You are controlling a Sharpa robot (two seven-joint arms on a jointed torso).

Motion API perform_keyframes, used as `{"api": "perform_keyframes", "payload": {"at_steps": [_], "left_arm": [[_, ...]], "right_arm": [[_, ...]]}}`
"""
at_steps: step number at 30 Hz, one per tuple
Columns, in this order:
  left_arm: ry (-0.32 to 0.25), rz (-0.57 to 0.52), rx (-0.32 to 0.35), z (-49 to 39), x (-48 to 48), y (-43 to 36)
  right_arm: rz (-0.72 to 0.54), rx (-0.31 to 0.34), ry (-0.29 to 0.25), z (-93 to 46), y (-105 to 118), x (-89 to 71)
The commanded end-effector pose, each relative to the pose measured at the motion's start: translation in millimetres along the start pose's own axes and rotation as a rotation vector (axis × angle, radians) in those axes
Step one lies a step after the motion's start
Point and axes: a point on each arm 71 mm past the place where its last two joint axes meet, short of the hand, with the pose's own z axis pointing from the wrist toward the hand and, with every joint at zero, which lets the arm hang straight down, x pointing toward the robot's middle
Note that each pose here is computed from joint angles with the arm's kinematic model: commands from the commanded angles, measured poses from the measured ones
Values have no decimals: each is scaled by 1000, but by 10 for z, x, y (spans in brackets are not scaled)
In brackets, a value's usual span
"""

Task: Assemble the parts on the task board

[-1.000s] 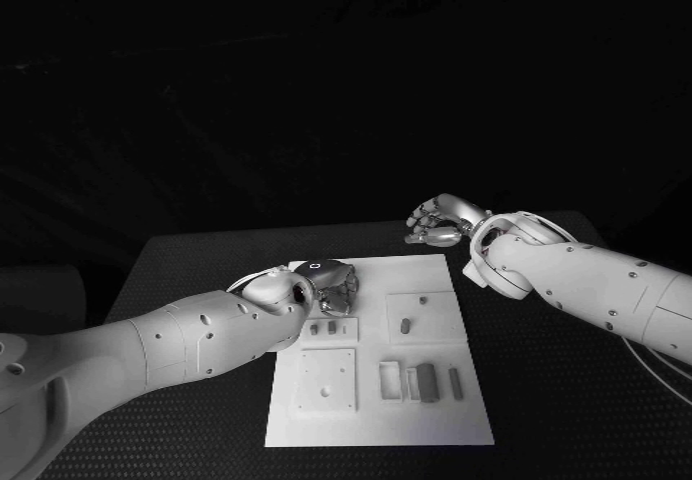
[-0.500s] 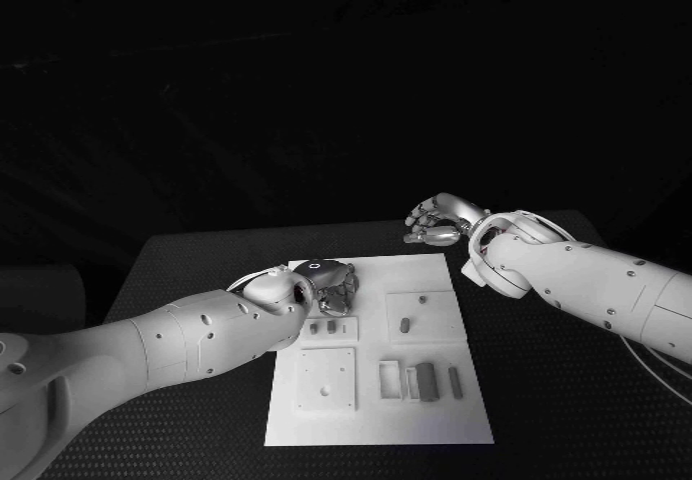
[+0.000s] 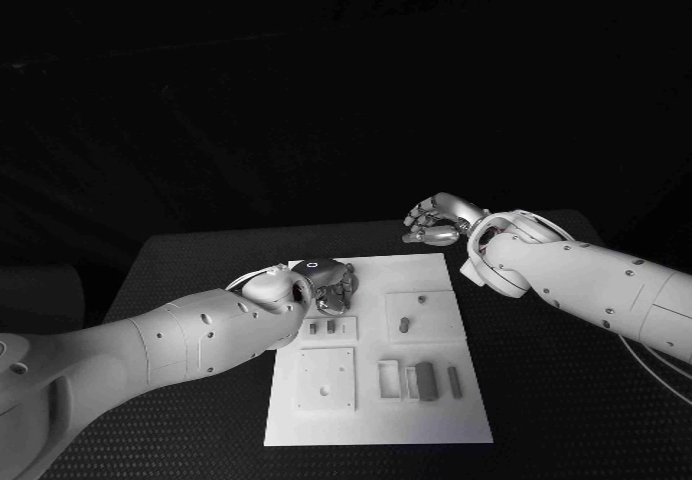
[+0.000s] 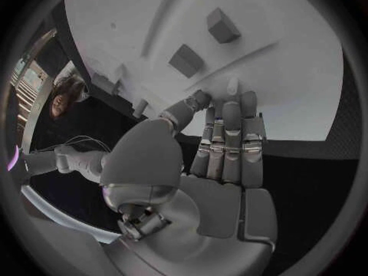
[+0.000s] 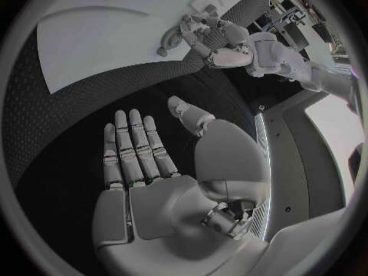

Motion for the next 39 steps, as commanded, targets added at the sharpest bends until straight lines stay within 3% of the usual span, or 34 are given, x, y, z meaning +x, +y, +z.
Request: {"api": "perform_keyframes", "payload": {"at_steps": [1, 19, 28, 39], "left_arm": [[26, 5, 13, 3, 74, -41], [55, 2, 24, 5, 124, -89], [81, 9, 19, -1, 186, -70], [34, 2, 17, -11, 178, -58]], "right_arm": [[0, -13, 12, 1, 16, 13], [0, -14, 12, 1, 18, 13], [0, -14, 13, 0, 17, 13], [1, -16, 13, 5, 24, 17]]}}
